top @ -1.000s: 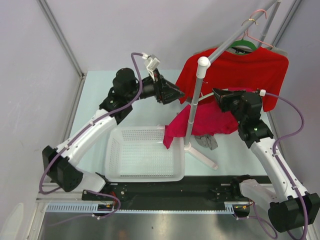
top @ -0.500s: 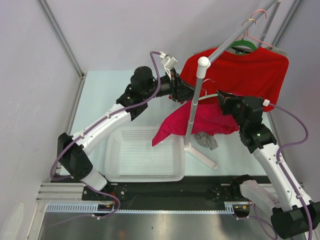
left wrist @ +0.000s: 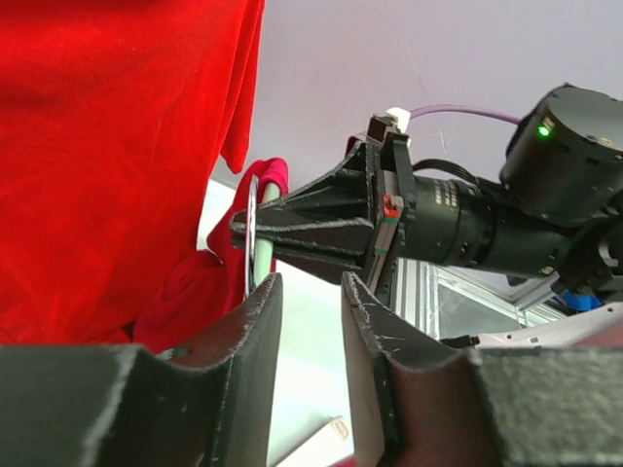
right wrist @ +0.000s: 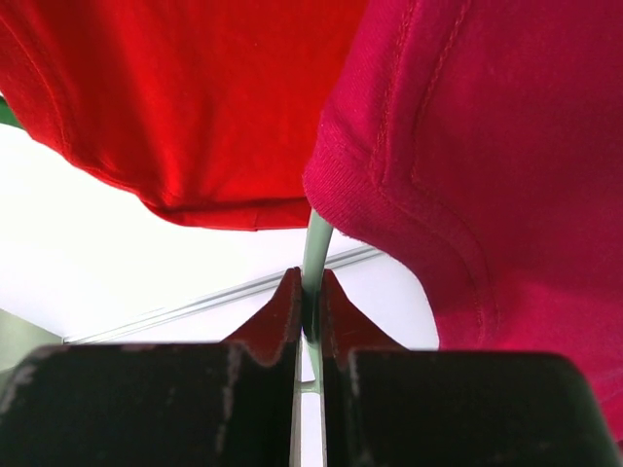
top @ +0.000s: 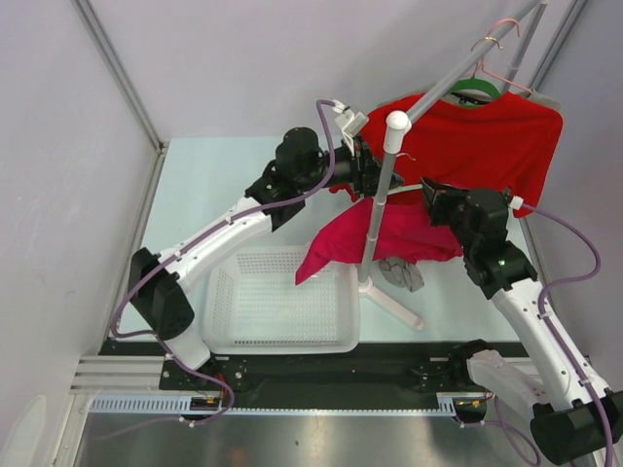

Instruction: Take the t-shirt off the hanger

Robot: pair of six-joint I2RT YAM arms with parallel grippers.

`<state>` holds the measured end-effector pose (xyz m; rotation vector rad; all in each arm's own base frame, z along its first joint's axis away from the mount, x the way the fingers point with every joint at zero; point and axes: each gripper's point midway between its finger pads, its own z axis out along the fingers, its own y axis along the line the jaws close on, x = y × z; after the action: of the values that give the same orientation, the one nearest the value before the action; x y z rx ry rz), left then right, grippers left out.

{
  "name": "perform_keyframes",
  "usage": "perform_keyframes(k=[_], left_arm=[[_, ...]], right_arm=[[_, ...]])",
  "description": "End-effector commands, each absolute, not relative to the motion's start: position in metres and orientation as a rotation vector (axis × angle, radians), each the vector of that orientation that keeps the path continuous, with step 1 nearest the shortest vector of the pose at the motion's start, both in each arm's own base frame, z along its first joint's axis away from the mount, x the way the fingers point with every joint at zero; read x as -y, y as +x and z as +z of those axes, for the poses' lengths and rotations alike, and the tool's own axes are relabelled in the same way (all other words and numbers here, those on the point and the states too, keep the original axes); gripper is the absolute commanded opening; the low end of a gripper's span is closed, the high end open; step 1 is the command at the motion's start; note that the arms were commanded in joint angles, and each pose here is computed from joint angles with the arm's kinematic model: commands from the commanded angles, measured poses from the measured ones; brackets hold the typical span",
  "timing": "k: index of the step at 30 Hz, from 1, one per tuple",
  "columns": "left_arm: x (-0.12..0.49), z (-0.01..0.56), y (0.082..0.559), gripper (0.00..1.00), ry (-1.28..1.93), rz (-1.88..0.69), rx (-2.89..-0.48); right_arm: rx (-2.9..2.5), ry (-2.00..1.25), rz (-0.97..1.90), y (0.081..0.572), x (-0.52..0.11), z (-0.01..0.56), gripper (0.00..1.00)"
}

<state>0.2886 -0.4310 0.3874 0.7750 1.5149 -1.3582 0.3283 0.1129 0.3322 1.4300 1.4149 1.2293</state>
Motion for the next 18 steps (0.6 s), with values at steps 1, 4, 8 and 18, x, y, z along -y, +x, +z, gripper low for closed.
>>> perform_keyframes(k=[1,4,8,18], left_arm=[[0.434,0.401,0.299,0.33,0.771,-1.312,-1.486],[0.428,0.404,0.293,0.33,0.775,-1.308,-1.469],[0.417,0.407,0.285,0.34,0.786,-1.279,-1.474],[0.393,0.397,0.316,0.53,0.628,-1.161,-1.595]], right_arm=[[-1.287,1.369,1.365,0.322,-0.115,0.389,0.0],[-1.279,1.365,1.358,0.32,-0.113,0.39,0.0],[-1.275,1.366,1.337,0.319,-0.11,0.39,0.0],[-1.287,1.346,1.369,0.32,-0.116,0.394,0.0]])
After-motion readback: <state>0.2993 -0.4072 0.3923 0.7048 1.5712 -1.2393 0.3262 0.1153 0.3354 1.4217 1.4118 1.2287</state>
